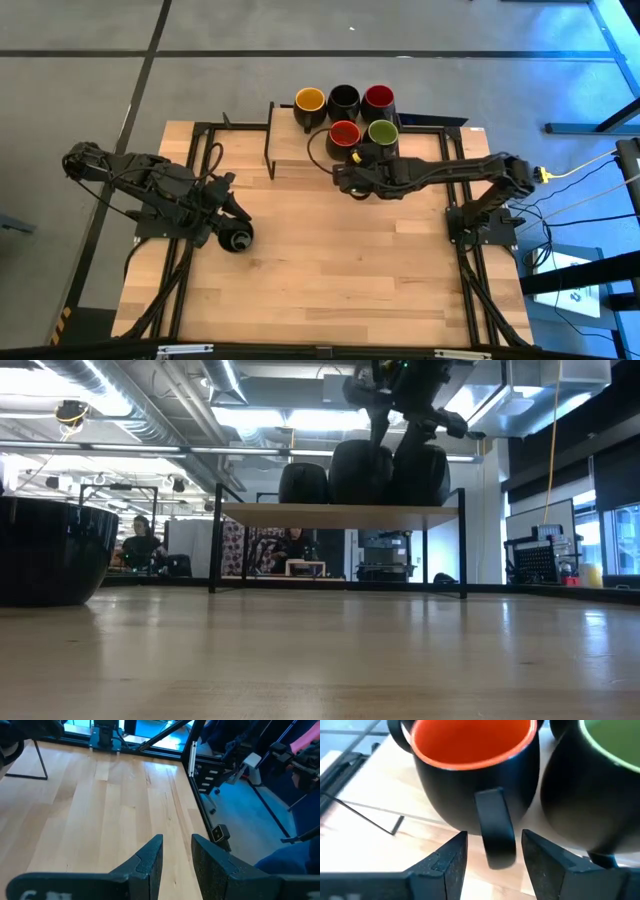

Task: Place coffee mugs
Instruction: Put the black mug on the shelf

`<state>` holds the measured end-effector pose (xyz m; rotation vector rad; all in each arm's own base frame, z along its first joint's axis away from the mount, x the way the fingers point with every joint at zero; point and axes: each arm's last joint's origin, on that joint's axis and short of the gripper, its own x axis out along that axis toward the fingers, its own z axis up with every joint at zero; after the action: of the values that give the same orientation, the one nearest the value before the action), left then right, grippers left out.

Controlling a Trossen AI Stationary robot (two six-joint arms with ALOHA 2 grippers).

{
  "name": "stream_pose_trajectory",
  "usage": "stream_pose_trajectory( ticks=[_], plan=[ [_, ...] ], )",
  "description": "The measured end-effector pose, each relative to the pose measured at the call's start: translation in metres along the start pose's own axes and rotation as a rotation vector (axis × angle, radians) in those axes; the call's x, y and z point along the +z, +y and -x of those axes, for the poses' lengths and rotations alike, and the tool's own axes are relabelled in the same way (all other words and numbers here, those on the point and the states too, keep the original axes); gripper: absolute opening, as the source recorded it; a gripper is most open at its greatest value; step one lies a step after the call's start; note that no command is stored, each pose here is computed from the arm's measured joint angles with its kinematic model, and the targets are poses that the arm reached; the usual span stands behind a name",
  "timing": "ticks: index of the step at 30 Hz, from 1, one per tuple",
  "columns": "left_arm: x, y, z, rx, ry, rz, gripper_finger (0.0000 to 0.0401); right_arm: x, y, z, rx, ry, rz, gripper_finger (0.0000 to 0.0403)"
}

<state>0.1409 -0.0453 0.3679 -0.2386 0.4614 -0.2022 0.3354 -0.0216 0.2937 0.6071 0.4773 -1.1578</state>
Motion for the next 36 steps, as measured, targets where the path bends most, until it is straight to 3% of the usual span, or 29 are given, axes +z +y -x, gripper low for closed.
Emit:
stream_pose_trajectory(
  ticks=[13,20,27,32,36],
  plan=[
    [0.000,0.000,0.000,-0.002,0.001,-0.019,0.0096,0.018,-0.008,0.024,0.080,-0.025,-0.001,0.0175],
    [0.000,0.000,0.000,0.001,0.001,-0.020,0.0096,0.022,-0.001,0.043,0.255,0.009,0.054,0.0175],
    [0.001,0.000,0.000,0.007,-0.011,-0.020,0.0096,-0.009,0.023,0.083,0.515,0.018,0.239,0.0175],
    [0.005,0.001,0.000,0.079,-0.075,-0.029,0.0098,-0.042,0.032,0.099,0.560,0.054,0.307,0.0175],
    [0.005,0.003,-0.008,0.110,-0.049,-0.059,0.0120,-0.068,0.040,0.101,0.557,0.077,0.346,0.0175]
  ],
)
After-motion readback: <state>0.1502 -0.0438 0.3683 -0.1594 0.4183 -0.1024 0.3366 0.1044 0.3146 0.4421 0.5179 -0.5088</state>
